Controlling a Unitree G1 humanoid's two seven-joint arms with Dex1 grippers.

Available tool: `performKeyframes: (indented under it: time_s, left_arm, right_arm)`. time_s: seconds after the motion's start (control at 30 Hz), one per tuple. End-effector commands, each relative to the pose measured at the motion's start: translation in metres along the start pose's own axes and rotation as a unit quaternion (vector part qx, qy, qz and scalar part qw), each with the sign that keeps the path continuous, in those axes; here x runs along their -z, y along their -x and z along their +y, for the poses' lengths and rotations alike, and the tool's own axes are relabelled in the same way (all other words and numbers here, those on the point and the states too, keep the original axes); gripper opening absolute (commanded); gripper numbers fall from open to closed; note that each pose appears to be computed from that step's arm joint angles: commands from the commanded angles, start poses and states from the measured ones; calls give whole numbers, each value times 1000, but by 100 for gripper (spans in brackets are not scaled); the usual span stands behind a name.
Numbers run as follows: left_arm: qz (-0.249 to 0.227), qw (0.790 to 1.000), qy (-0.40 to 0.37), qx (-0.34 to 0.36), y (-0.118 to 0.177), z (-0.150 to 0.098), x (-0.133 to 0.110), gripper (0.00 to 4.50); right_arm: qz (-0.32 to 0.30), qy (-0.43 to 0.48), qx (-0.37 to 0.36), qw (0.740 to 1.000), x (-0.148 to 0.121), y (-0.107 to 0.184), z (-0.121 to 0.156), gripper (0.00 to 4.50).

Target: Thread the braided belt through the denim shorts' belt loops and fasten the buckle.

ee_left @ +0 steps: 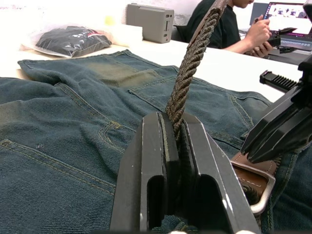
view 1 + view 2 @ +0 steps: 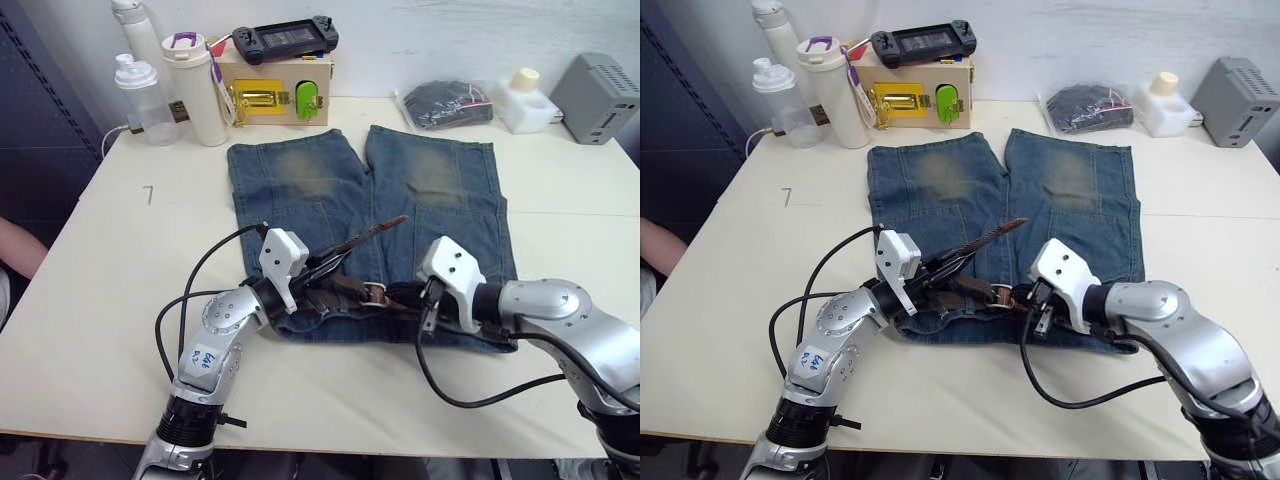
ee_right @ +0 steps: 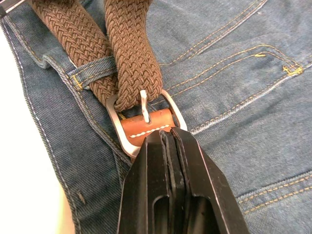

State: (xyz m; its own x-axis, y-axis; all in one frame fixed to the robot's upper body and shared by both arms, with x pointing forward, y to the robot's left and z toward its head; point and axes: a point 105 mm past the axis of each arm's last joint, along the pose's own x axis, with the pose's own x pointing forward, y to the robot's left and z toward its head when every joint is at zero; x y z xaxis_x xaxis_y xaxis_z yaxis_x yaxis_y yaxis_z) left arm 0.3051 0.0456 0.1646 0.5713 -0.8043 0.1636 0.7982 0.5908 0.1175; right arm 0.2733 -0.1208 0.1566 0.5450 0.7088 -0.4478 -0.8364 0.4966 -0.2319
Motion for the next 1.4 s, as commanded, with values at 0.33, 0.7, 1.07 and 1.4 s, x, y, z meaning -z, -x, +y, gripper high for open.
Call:
performKeyframes:
  time_s: [0.33,0.7,1.07,1.4]
  left_arm:
    - [-20,1000,-14,6,0,-4,-11,0]
    - [-20,1000,-15,8,-1,-6,-10,0]
    - [-16,1000,-13,10,0,-8,-8,0]
    - [-20,1000,-18,14,0,-8,-10,0]
  right_arm:
    - [-7,15,-2,1000,0,-10,5,5]
    - [-11,46,-36,998,-10,-26,22,5]
    - [-13,80,-34,996,-20,-19,12,5]
    - [-15,93,-77,993,-38,3,-9,5]
